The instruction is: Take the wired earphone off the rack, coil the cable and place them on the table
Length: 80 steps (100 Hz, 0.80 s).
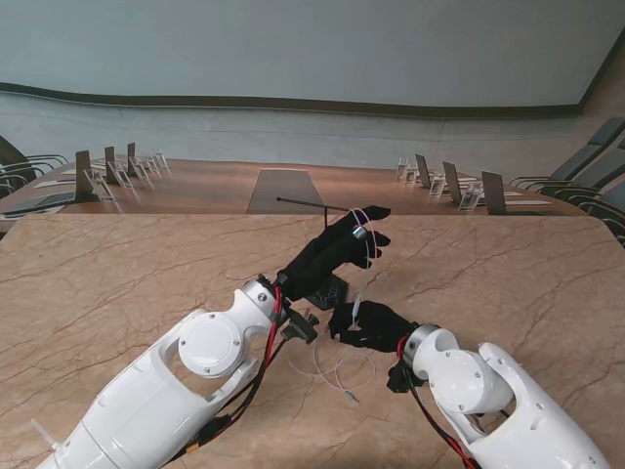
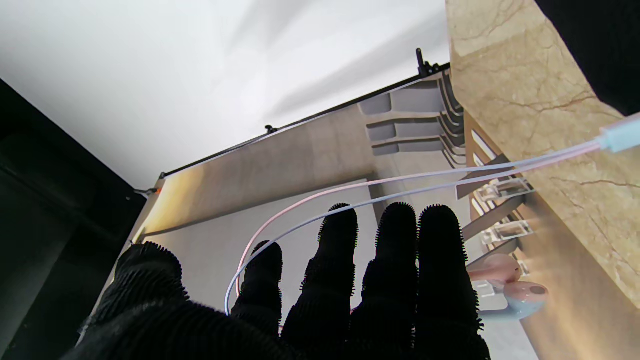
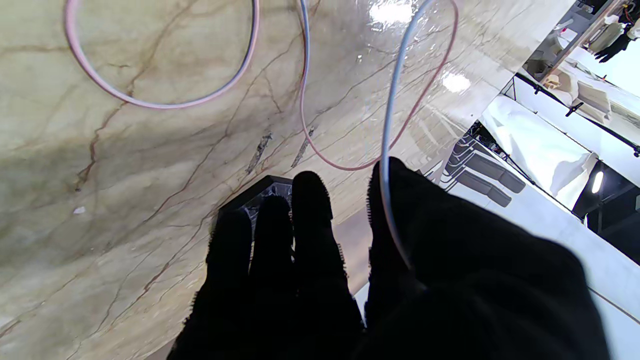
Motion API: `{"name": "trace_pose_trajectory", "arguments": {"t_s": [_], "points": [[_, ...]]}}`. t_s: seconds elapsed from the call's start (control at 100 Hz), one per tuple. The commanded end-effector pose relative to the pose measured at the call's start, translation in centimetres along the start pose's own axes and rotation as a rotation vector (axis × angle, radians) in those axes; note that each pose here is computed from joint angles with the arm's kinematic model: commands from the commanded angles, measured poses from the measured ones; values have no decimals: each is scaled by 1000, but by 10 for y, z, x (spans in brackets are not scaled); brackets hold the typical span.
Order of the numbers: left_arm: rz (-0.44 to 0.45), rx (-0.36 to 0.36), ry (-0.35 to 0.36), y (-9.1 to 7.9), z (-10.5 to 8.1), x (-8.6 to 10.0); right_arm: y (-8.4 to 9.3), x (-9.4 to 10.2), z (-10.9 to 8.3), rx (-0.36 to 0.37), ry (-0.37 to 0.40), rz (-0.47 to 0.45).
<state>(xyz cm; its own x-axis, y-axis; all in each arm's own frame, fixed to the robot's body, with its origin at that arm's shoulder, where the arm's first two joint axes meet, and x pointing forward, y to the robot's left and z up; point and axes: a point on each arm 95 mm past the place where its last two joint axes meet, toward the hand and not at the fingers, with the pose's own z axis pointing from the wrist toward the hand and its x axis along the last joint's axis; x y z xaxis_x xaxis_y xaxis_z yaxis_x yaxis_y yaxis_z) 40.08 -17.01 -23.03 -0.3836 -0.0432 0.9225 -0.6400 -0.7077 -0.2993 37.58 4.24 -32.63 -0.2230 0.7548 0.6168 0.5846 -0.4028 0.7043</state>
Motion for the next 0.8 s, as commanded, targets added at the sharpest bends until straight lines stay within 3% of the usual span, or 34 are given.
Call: {"name": "trace_pose_trajectory", "arguments": {"t_s": [0.0, 0.79], "points": [[-22, -8, 0, 7, 1, 2, -1, 1, 3, -5, 3, 6], [-68, -44, 6, 33, -13, 6, 0, -7, 22, 16, -61, -41]]}}
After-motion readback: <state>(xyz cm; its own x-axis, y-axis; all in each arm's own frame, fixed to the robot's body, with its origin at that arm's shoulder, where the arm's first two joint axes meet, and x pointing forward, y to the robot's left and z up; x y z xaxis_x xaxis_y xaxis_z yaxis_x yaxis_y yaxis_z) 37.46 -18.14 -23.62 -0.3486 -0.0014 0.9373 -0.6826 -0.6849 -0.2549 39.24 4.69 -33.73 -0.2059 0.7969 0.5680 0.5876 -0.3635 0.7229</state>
